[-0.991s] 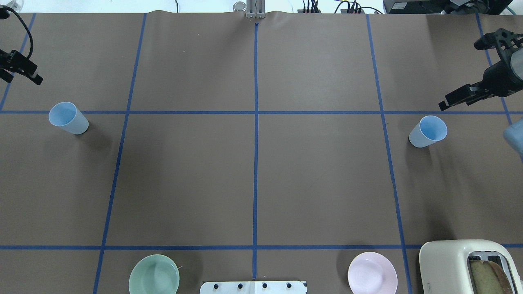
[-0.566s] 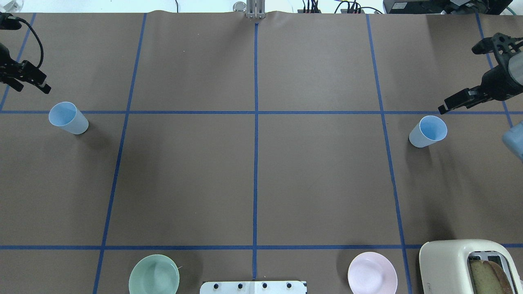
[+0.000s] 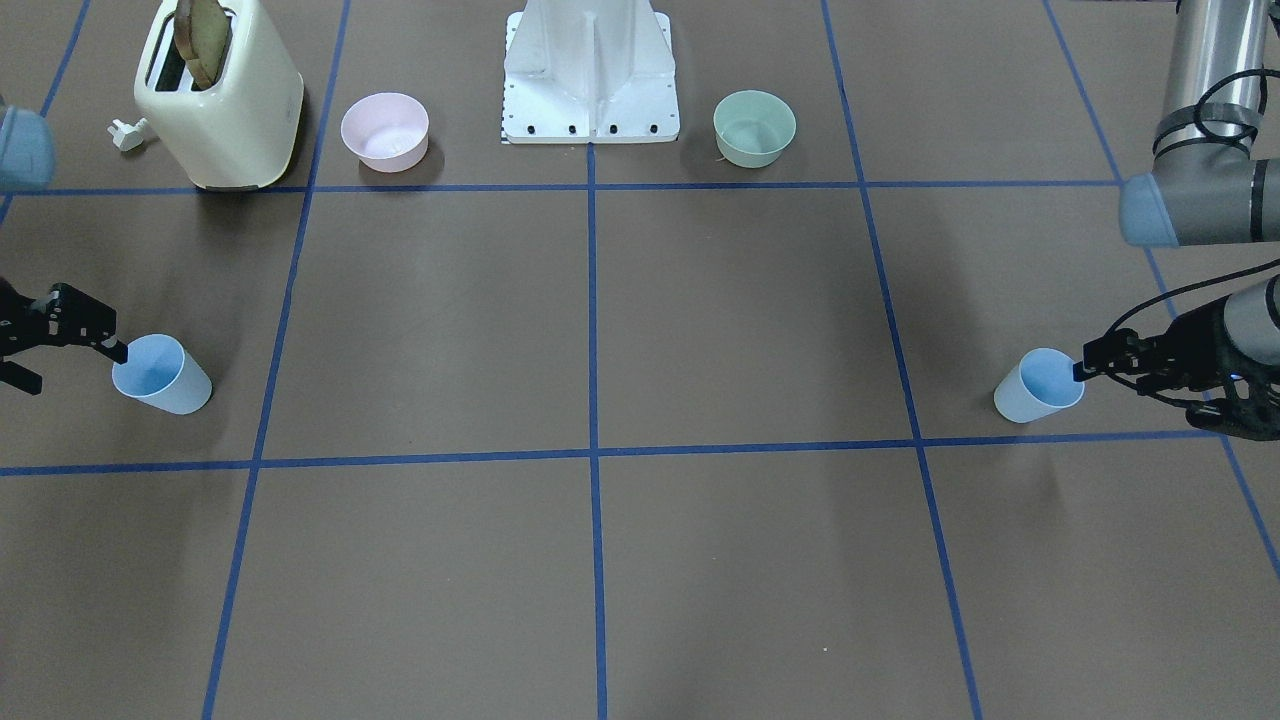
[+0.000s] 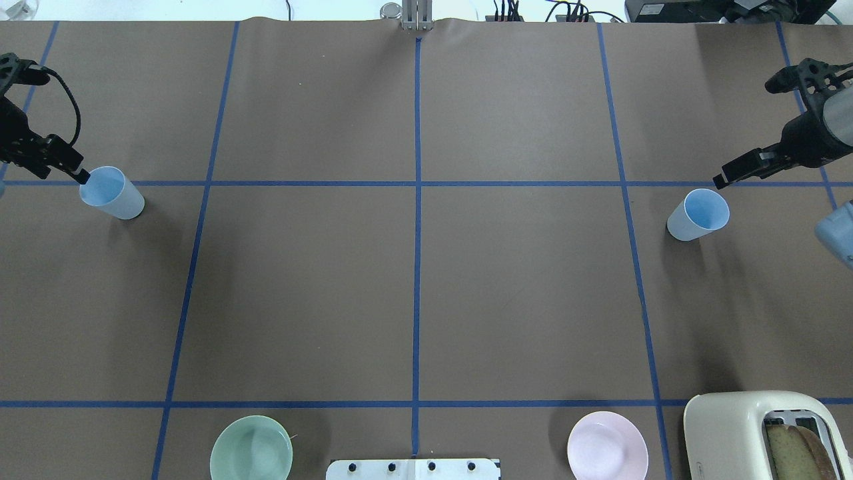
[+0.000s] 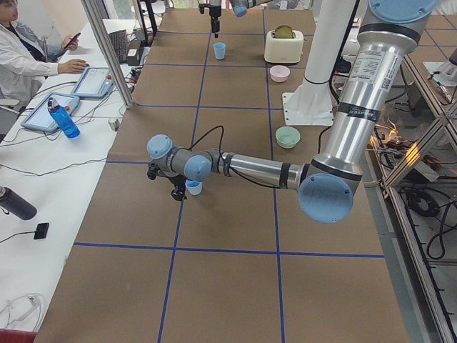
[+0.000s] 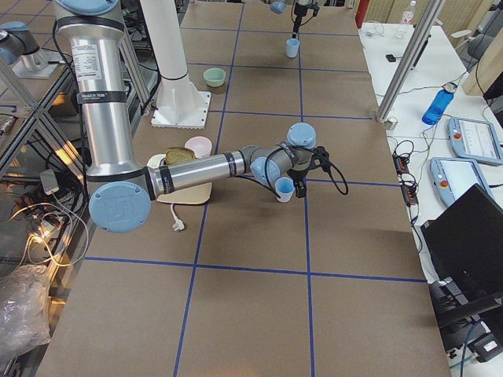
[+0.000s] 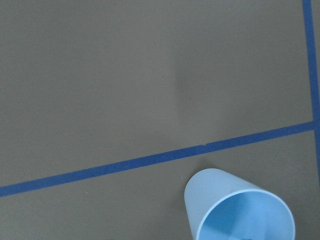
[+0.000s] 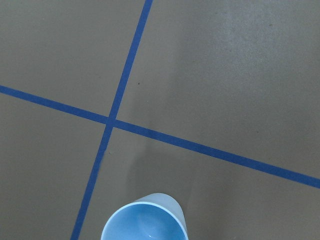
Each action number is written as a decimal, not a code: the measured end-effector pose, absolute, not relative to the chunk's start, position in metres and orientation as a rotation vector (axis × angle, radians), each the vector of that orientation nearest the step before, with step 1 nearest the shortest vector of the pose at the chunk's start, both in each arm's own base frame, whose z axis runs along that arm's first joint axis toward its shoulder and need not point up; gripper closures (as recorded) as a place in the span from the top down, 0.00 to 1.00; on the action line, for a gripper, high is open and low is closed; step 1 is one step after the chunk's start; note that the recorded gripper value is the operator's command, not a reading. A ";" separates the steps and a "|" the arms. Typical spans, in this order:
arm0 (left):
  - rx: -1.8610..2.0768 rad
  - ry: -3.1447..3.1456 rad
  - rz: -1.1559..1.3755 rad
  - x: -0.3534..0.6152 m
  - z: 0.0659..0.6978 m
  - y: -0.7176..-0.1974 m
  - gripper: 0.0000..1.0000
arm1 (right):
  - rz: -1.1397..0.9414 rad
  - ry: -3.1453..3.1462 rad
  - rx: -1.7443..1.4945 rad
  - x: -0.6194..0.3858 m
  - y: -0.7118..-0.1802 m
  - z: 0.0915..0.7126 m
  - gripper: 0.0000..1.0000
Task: Stack blue cups with both arms
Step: 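Lower the left gripper to its blue cup while the right gripper approaches the other cup, then grasp the blue cup rim with the left gripper while the right gripper grasps its cup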
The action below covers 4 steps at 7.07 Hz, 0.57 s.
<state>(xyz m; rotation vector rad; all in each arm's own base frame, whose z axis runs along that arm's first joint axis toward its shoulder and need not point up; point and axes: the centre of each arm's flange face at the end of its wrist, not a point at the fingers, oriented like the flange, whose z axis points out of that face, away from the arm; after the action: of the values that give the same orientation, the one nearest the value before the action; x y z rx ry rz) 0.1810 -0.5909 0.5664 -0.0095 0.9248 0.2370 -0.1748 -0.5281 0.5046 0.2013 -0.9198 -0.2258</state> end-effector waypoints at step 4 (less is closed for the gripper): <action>-0.019 0.930 0.247 0.193 0.569 -0.583 0.06 | -0.224 -0.911 0.195 -0.177 -0.528 0.510 0.99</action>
<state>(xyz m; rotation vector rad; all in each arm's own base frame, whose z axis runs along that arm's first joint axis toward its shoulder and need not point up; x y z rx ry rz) 0.1932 -0.5834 0.5695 -0.0193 0.9296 0.2467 -0.1766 -0.5276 0.5100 0.1947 -0.9107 -0.2241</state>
